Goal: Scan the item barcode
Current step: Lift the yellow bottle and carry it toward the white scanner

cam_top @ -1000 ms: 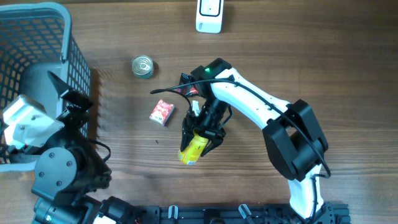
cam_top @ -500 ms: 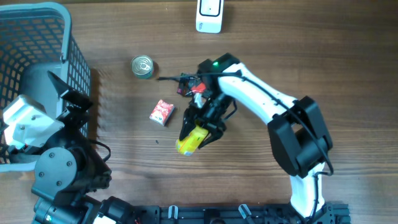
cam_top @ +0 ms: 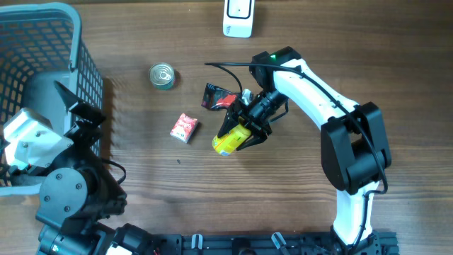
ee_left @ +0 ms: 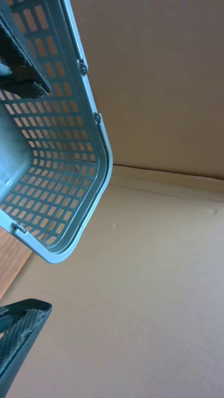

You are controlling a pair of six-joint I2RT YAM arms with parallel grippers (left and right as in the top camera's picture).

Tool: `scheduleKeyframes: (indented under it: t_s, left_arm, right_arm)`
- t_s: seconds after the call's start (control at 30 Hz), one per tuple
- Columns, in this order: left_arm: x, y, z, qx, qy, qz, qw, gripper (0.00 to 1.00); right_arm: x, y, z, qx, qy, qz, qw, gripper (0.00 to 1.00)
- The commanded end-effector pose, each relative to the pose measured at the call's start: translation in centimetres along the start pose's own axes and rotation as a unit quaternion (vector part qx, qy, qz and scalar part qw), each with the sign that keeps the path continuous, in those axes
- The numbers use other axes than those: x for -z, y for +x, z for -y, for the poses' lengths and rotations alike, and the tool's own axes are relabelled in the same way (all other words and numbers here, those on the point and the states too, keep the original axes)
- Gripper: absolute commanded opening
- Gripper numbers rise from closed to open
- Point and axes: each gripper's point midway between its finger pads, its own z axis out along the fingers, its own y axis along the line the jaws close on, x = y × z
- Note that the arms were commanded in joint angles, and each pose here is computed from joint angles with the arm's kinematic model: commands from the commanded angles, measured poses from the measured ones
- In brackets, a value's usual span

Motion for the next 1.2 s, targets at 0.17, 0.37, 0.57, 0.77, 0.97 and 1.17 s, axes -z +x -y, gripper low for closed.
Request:
scheduleKeyframes:
  t_s: [0.17, 0.37, 0.57, 0.77, 0.97, 1.17]
  left_arm:
    - [0.0, -0.5, -0.5, 0.001, -0.011, 0.004, 1.000, 1.00]
    - [0.0, -0.5, -0.5, 0.001, -0.011, 0.004, 1.000, 1.00]
    - [0.0, -0.3, -0.5, -0.006, -0.011, 0.001, 1.000, 1.00]
    - [0.0, -0.3, -0.5, -0.007, -0.011, 0.001, 1.000, 1.00]
    - [0.0, -0.3, -0.5, -0.007, -0.011, 0.001, 1.000, 1.00]
    - [0.0, -0.3, -0.5, -0.008, -0.011, 0.000, 1.000, 1.00]
  right_arm:
    - [0.6, -2.8, -1.6, 0.098, -0.009, 0.056, 0.994, 0.38]
    - [1.9, -7.6, 1.4, 0.141, 0.115, 0.163, 0.970, 0.39]
    - [3.7, -11.3, 1.2, 0.190, 0.159, 0.244, 0.938, 0.39]
    - [5.6, -14.4, -0.6, 0.241, 0.170, 0.318, 0.901, 0.44]
    - [7.2, -16.2, -2.0, 0.295, 0.188, 0.363, 0.864, 0.36]
    - [10.5, -18.7, -2.7, 0.313, 0.240, 0.442, 0.806, 0.41]
